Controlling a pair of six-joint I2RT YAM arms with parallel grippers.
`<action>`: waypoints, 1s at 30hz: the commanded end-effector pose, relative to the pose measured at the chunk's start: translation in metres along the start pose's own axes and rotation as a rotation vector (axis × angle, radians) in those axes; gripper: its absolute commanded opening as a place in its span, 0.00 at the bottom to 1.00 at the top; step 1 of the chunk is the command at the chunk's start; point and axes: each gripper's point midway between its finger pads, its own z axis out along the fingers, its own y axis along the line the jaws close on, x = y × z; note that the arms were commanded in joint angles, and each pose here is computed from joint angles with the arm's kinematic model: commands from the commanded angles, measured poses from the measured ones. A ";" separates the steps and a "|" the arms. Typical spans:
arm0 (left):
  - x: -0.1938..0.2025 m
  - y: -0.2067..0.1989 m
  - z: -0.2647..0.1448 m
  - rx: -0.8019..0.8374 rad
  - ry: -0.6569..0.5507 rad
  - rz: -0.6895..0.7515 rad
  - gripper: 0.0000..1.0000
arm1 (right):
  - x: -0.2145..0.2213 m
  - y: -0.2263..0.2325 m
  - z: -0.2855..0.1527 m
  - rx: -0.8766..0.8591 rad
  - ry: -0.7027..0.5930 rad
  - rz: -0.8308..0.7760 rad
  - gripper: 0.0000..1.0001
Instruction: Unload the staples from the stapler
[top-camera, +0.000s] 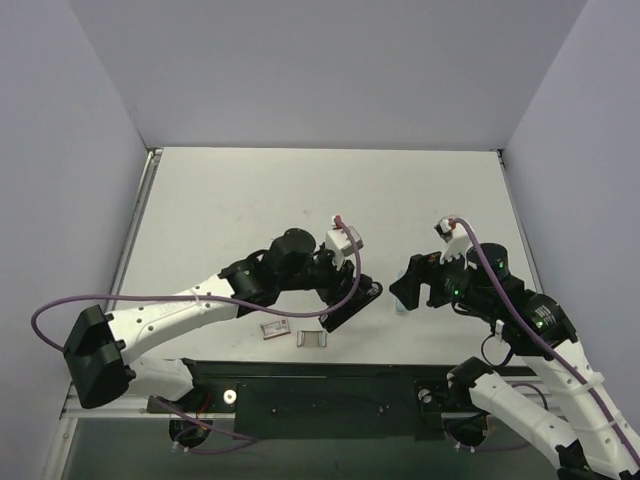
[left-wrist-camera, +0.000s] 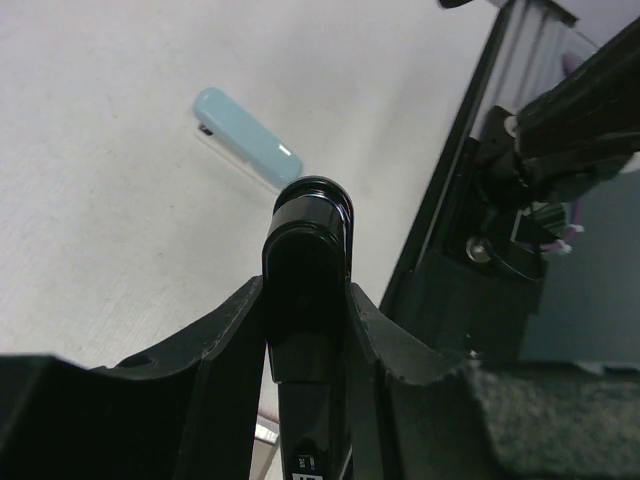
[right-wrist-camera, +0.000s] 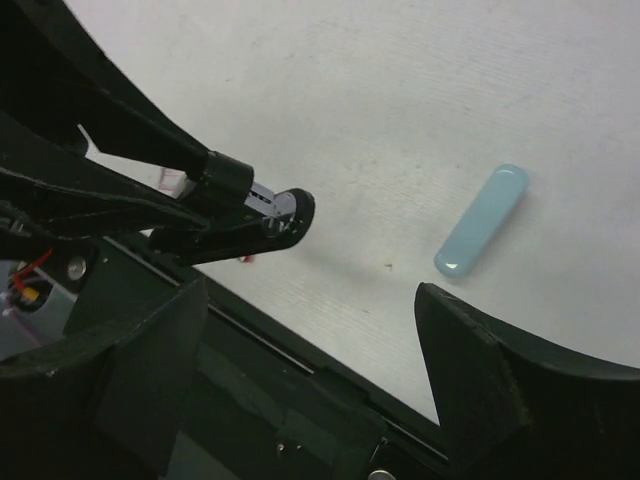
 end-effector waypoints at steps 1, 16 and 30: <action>-0.046 -0.046 -0.028 0.206 -0.189 0.030 0.00 | -0.002 0.050 -0.014 -0.261 0.046 -0.131 0.79; -0.029 -0.108 -0.082 0.559 -0.190 0.040 0.00 | 0.021 0.107 -0.056 -0.594 0.103 -0.448 0.75; -0.034 -0.127 -0.099 0.670 -0.208 0.047 0.00 | 0.028 0.128 -0.048 -0.681 0.141 -0.492 0.63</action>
